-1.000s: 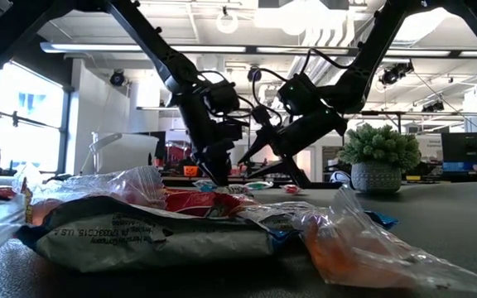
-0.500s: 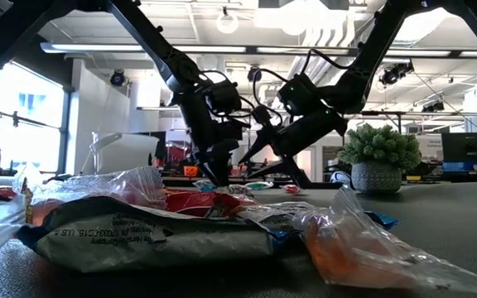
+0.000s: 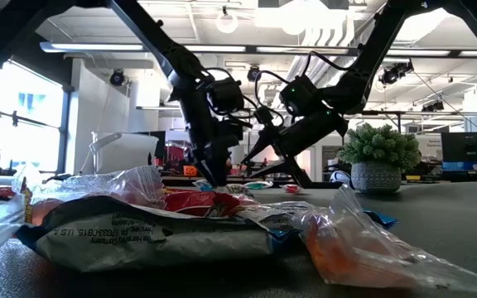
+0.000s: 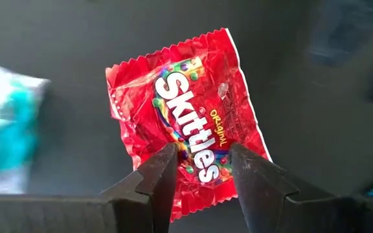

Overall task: Sort candy
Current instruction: Put the red candy into the violet bucket

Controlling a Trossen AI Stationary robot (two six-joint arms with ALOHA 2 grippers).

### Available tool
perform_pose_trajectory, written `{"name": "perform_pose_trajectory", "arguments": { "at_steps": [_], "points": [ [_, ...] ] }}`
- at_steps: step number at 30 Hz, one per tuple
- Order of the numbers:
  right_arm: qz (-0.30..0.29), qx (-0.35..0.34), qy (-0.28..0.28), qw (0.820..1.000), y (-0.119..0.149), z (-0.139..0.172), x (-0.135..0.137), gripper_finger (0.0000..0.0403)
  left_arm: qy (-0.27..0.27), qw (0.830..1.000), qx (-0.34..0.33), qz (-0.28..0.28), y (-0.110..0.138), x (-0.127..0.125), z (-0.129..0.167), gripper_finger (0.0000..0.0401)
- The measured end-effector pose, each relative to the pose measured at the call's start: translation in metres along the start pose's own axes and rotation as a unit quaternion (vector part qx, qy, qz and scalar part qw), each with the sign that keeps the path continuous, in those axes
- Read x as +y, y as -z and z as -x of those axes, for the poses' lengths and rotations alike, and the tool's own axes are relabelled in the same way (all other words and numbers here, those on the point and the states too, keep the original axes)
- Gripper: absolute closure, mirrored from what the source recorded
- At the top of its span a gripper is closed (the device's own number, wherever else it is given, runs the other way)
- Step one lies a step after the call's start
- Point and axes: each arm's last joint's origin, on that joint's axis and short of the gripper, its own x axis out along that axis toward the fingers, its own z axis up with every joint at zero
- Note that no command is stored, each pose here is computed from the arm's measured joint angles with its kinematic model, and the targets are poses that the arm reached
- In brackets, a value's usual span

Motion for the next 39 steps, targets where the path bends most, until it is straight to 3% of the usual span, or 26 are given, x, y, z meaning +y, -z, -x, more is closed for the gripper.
{"name": "perform_pose_trajectory", "arguments": {
  "at_steps": [6,15,31,35,39],
  "points": [
    [0.008,-0.002,0.000,1.000,-0.001,0.001,-0.001,0.0252,0.019,1.000,-0.003,-0.015,0.000,-0.008,-0.001,0.0287],
    [-0.016,-0.023,0.076,0.997,-0.001,0.003,-0.013,0.0252,0.043,0.999,0.000,0.017,0.000,0.003,-0.001,0.0394],
    [-0.022,-0.035,0.117,0.992,-0.008,0.003,-0.007,0.0252,0.048,0.999,-0.005,0.019,0.000,0.001,-0.001,0.0400],
    [-0.017,-0.031,0.110,0.993,-0.009,0.001,0.001,0.0252,0.082,0.996,-0.006,0.017,-0.001,-0.002,-0.002,0.0400],
    [-0.009,-0.022,0.097,0.995,-0.008,-0.002,0.009,0.0252,0.083,0.996,-0.011,0.018,-0.002,-0.005,-0.002,0.0401]
  ]
}}
